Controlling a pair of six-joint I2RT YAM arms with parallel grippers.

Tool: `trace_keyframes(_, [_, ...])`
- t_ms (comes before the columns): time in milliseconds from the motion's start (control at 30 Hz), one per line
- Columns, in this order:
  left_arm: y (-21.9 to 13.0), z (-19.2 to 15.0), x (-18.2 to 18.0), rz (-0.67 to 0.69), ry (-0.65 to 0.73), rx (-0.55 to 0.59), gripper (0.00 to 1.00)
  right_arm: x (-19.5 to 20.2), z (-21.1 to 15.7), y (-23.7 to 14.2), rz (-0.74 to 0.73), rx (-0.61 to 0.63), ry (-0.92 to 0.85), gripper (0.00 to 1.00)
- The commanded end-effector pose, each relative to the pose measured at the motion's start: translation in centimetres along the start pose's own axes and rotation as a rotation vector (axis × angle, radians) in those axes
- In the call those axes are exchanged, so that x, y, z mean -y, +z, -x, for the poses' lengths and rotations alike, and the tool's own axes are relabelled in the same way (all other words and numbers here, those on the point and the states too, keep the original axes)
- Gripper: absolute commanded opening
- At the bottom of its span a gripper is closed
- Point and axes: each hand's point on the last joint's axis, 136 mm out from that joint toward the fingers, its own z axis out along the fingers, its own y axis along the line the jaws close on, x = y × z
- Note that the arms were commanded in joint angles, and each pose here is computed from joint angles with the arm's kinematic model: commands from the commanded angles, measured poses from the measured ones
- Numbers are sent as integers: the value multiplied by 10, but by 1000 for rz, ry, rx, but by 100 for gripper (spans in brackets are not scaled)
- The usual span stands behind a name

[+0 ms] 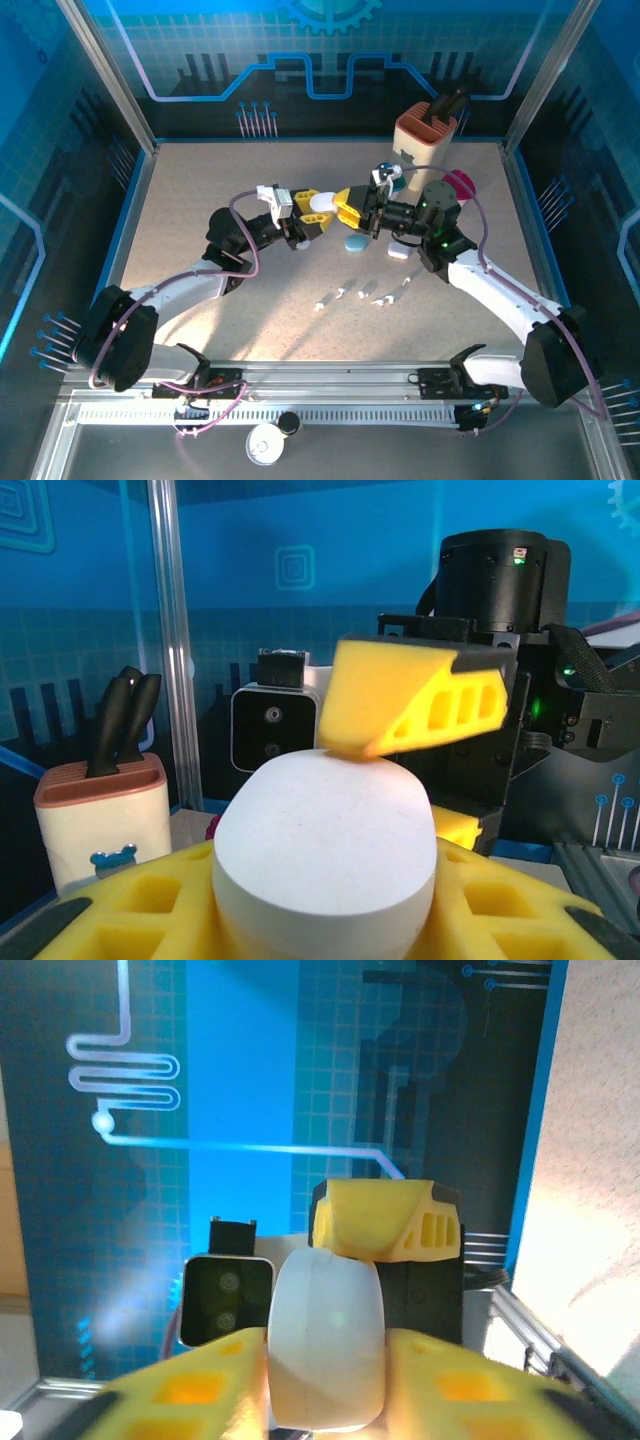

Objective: Insert the wireless bluetooth earbuds into the charging case

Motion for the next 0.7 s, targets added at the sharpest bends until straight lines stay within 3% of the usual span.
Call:
trace_keyframes(0, [1,3,11,-49,32,-20,37,-17,1,-8,-15,12,-158,60])
trace_keyframes(133, [-4,-4,21,-87,0,-98,38,-7,3,-25,-175,22,-391,81])
trace_keyframes(300, [-9,-5,36,-145,-105,-187,37,6,-9,-39,-394,-93,-810,94])
trace_keyframes(467, [-10,1,45,-188,-185,-200,36,10,-31,-34,-461,-263,-1138,98])
trace_keyframes(667, [-8,3,46,-198,-213,-210,36,17,-32,-24,-510,-299,-1230,98])
